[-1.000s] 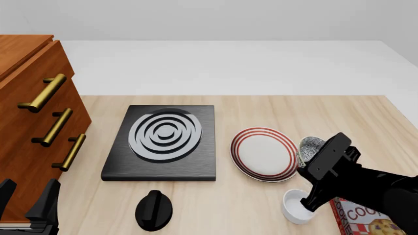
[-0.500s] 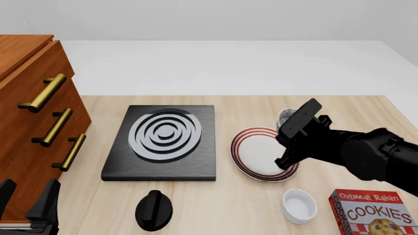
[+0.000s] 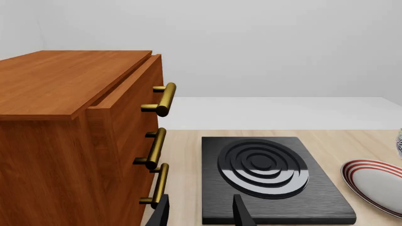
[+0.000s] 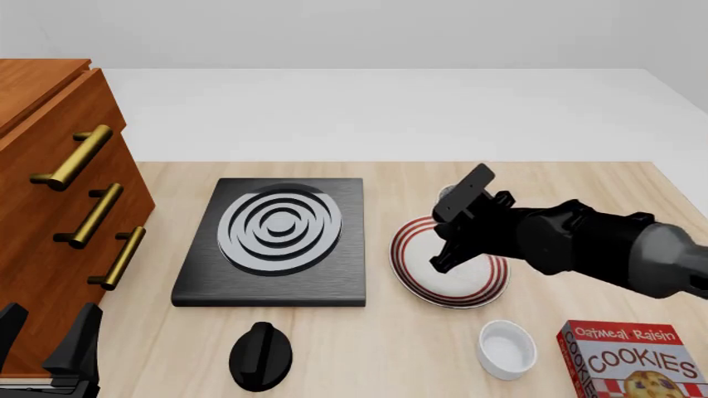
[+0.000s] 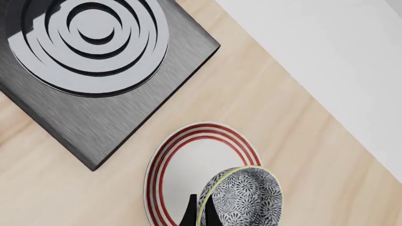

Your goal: Pick the akita bowl on the ramekin and place it on the plate.

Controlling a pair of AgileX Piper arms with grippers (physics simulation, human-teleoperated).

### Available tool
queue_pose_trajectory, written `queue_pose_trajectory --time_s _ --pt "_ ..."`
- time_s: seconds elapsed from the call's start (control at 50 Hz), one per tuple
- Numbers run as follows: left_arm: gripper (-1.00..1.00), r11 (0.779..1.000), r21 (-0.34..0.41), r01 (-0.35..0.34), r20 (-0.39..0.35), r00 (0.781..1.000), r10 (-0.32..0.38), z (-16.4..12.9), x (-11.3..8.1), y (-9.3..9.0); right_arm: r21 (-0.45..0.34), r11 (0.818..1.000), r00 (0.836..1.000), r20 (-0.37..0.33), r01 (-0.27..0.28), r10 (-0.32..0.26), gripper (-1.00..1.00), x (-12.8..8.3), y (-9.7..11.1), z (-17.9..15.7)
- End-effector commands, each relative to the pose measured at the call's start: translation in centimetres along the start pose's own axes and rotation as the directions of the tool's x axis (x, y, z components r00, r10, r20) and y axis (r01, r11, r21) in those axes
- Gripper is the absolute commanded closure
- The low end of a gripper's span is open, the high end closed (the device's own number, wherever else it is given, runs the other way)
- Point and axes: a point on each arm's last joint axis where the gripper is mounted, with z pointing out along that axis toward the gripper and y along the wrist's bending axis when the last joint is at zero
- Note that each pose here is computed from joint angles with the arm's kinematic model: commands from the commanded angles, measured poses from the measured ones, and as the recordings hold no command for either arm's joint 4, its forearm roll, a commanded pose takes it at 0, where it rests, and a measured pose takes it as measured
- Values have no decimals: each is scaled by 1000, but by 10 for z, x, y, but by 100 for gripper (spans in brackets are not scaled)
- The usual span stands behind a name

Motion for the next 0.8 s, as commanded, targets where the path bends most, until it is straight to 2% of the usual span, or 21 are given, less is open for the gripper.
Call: queue_pose_trajectory --time_s 0.02,0.06,0.34,0.64,0.8 --pt "-100 1000 0 0 0 1000 0 0 0 0 -10 1000 1000 -18 17 -17 100 -3 0 22" --pt "-100 1000 0 0 0 1000 0 0 0 0 -14 999 999 -27 35 -36 100 0 1 27" --pt "-100 1000 0 0 0 1000 0 0 0 0 -16 1000 998 -55 27 -28 100 5 -2 46" --pt "-100 1000 0 0 0 1000 0 0 0 0 -44 999 997 -77 13 -17 100 18 13 56" --pt "-100 1000 0 0 0 1000 0 0 0 0 -44 999 997 -80 11 -15 100 20 13 57"
